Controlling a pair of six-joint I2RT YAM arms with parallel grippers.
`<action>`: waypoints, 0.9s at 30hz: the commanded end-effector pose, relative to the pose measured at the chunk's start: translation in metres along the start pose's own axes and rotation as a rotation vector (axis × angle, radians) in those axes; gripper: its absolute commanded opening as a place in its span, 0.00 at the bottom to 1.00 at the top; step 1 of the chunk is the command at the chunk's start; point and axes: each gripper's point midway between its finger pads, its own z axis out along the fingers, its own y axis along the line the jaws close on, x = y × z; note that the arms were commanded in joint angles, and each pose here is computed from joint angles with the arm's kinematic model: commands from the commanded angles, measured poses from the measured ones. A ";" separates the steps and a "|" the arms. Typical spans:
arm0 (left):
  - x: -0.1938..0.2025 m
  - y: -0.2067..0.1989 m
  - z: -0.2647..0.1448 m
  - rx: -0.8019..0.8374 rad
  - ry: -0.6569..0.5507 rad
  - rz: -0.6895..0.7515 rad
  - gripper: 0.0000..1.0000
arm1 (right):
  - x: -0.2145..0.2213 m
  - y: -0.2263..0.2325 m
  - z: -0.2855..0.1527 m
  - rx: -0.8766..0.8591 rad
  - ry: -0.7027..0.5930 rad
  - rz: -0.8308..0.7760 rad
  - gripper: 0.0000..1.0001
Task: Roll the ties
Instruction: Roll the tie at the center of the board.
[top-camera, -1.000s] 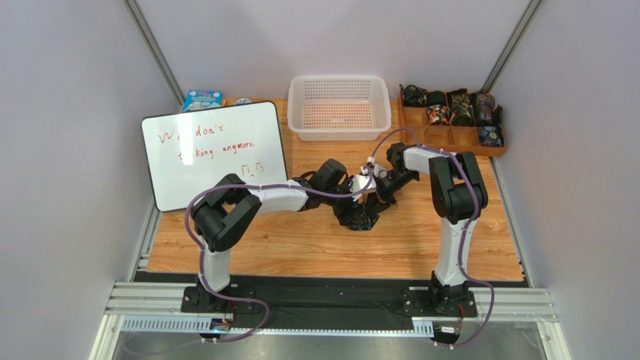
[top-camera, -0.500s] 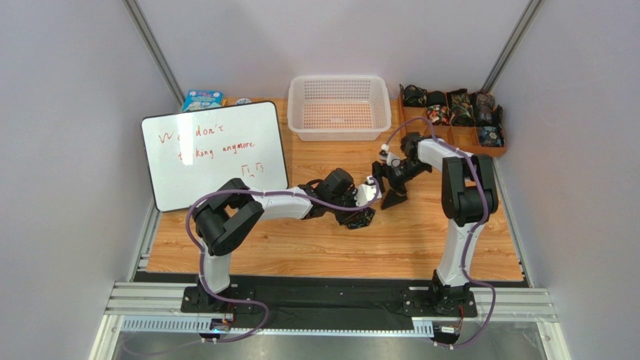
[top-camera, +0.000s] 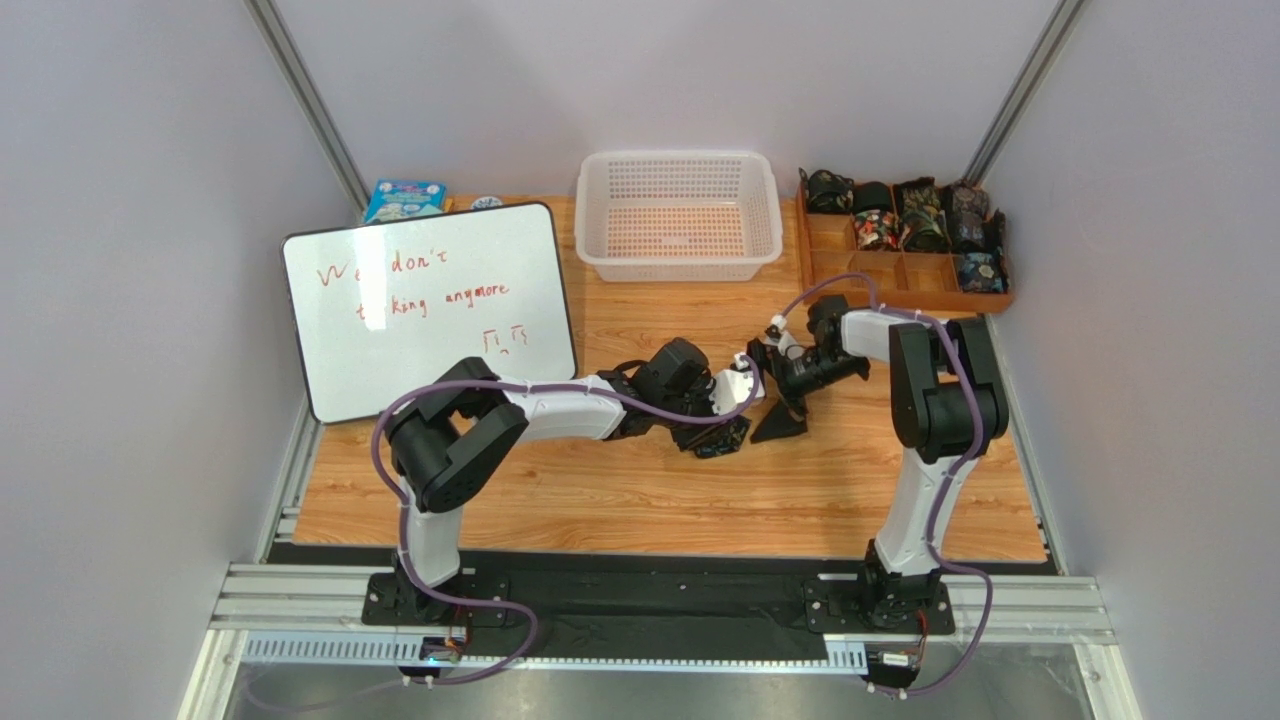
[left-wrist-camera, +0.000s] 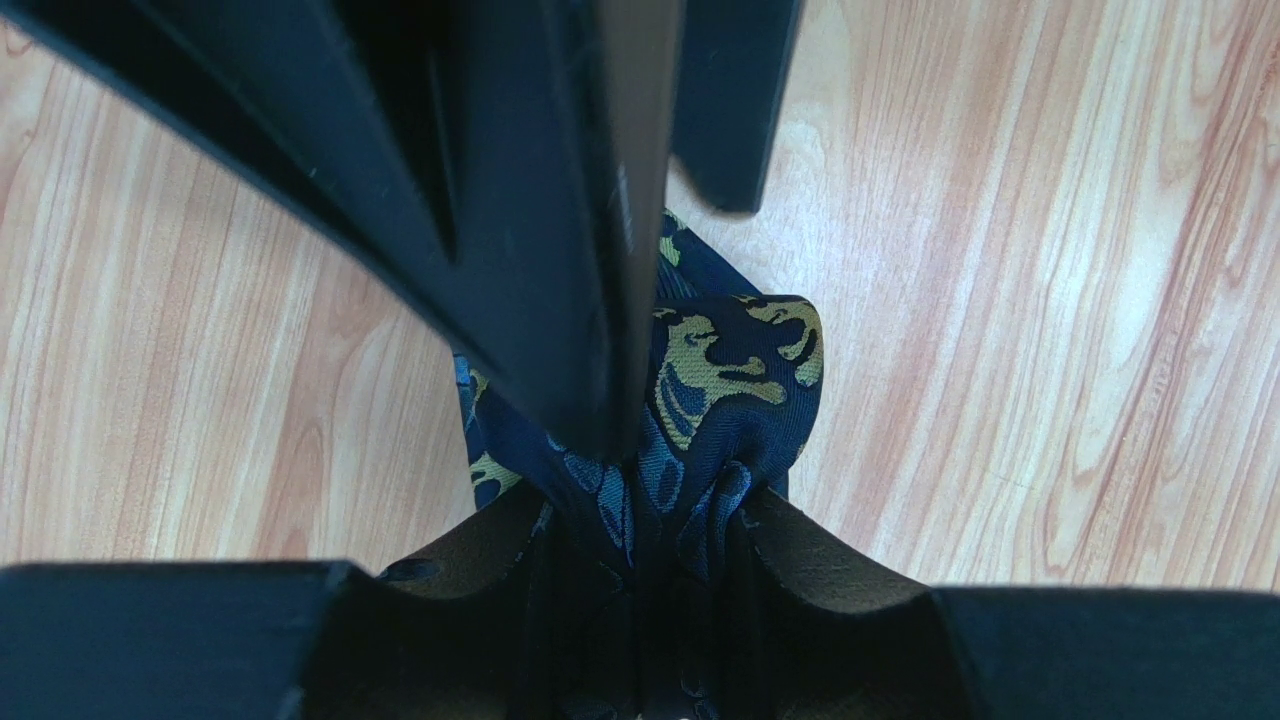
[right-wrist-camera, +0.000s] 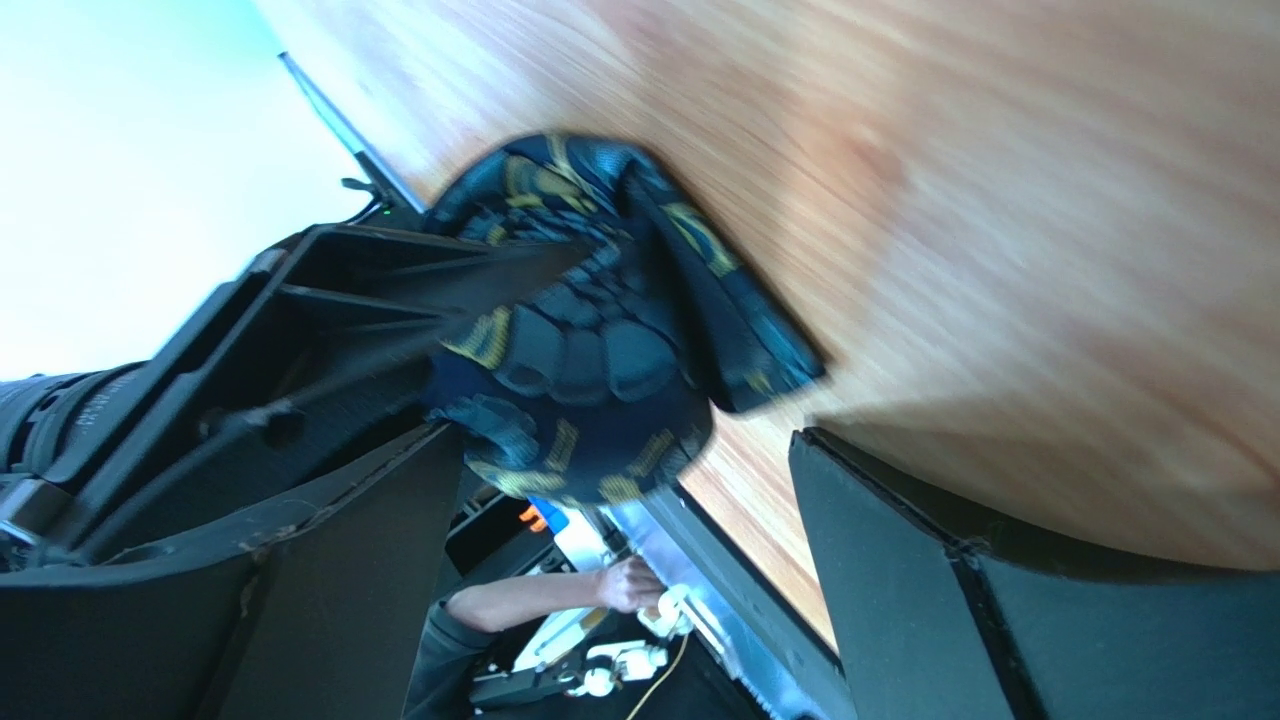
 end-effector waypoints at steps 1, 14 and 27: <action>0.061 -0.015 -0.001 0.031 0.192 -0.035 0.22 | -0.037 -0.031 0.023 0.085 -0.110 -0.186 0.91; 0.061 -0.017 -0.002 0.039 0.186 -0.033 0.20 | -0.064 -0.011 -0.024 0.194 -0.337 -0.295 0.95; 0.067 -0.017 -0.001 0.042 0.207 -0.029 0.18 | -0.024 -0.018 0.026 0.042 -0.095 -0.252 0.87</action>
